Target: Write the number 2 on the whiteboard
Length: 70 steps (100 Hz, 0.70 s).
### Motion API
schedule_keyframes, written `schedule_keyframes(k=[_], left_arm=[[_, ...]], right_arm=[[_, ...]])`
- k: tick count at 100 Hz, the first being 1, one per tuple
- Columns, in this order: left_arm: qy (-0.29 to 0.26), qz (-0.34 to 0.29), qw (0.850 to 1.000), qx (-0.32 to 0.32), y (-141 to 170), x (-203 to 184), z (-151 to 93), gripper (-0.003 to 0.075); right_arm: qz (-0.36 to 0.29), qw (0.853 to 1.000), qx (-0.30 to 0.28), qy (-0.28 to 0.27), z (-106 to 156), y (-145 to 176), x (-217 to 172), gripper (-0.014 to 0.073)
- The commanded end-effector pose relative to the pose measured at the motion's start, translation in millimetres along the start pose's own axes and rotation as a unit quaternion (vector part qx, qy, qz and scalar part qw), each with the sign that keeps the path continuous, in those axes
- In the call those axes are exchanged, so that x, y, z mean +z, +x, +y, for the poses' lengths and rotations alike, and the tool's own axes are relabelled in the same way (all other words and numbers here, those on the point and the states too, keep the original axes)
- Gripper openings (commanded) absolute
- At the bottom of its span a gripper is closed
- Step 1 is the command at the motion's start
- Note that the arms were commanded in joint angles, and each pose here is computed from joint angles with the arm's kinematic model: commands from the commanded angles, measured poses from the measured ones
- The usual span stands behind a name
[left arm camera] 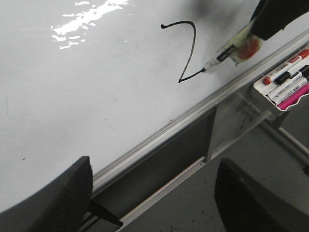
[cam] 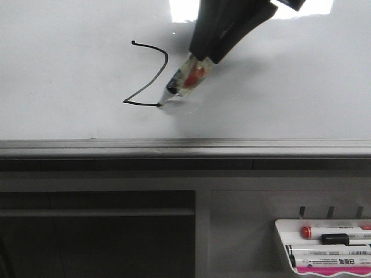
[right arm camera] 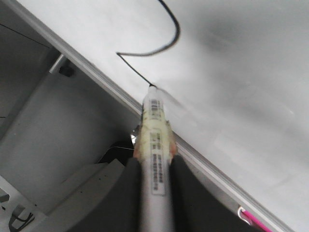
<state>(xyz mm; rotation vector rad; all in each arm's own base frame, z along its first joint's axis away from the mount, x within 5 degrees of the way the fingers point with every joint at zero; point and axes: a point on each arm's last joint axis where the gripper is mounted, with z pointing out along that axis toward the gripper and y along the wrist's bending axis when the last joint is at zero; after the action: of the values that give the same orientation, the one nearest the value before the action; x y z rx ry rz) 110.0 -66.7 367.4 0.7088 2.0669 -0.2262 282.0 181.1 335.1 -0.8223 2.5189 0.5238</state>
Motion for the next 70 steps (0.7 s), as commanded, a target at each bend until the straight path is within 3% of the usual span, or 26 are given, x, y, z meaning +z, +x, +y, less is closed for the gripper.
schedule_keyframes(k=[1,32,58,70], left_arm=[[-0.008,-0.056,0.998,-0.005,-14,-7,2,0.0493],[-0.005,-0.055,0.998,0.012,-15,-6,2,0.0493],[0.079,-0.014,0.994,0.071,-27,6,-12,0.0494],[0.133,-0.008,0.985,0.106,-31,19,-21,0.0493]], right_arm=[[-0.061,0.997,-0.016,0.036,-5,-4,-23,-0.0057],[-0.073,0.993,-0.093,-0.02,24,8,-60,-0.0057],[-0.055,0.973,-0.217,-0.053,42,30,-94,-0.0057],[-0.053,0.954,-0.289,-0.061,47,38,-105,-0.0057]])
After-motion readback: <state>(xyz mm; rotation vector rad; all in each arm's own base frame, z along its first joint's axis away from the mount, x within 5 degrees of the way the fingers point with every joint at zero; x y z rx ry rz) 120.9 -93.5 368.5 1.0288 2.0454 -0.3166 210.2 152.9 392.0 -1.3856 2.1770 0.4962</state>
